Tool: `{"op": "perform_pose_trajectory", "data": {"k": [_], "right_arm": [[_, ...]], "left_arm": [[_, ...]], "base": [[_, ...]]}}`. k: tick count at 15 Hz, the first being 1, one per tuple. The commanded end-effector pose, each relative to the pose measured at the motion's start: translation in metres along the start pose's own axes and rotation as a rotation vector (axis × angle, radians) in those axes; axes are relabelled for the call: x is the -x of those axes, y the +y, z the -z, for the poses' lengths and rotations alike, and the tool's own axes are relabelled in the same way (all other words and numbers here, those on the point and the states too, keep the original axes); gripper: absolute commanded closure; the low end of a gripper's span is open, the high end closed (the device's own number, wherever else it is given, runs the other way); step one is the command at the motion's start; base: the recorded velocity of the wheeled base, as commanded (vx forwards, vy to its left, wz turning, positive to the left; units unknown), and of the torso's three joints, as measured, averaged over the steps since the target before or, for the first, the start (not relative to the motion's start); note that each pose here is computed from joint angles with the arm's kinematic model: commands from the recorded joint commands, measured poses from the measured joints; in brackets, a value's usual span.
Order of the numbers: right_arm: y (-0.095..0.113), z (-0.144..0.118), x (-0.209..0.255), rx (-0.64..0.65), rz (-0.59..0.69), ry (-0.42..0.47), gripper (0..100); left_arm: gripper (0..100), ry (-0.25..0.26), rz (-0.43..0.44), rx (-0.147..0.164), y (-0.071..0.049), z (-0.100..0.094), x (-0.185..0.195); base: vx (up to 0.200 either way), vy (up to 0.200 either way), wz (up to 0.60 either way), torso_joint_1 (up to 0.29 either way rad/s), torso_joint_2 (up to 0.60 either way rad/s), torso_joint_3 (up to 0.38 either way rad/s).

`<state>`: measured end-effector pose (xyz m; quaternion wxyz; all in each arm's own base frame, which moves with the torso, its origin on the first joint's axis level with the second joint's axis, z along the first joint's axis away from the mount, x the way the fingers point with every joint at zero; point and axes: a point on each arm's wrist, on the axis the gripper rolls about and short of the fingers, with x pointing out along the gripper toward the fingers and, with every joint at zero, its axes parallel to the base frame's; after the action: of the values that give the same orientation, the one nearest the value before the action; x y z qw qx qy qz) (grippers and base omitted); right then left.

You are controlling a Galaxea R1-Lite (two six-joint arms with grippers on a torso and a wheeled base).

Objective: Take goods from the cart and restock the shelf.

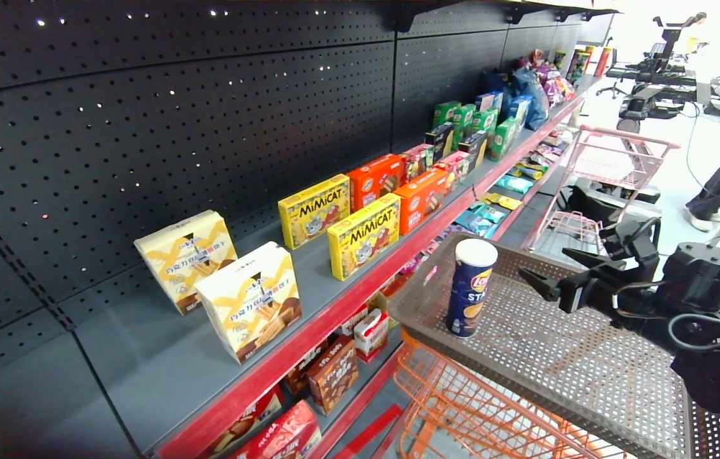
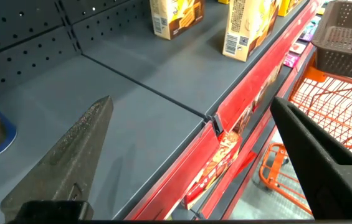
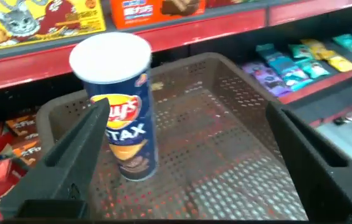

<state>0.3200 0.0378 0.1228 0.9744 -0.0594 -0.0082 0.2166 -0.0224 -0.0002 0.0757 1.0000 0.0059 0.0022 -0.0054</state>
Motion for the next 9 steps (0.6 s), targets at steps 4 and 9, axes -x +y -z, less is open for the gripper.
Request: {"op": "perform_pose_trajectory", "data": {"k": [4, 9], "right_arm": [[0.012, 0.022, -0.042, -0.001, -0.07, -0.015, 0], [0.033, 0.039, -0.097, 0.008, -0.143, -0.07, 0]], "left_arm": [[0, 0.0, 0.0, 0.0, 0.0, 0.0, 0.0], [0, 0.0, 0.0, 0.0, 0.0, 0.0, 0.0]], "base": [[0.0, 0.0, 0.0, 0.0, 0.0, 0.0], [0.0, 0.0, 0.0, 0.0, 0.0, 0.0]]}}
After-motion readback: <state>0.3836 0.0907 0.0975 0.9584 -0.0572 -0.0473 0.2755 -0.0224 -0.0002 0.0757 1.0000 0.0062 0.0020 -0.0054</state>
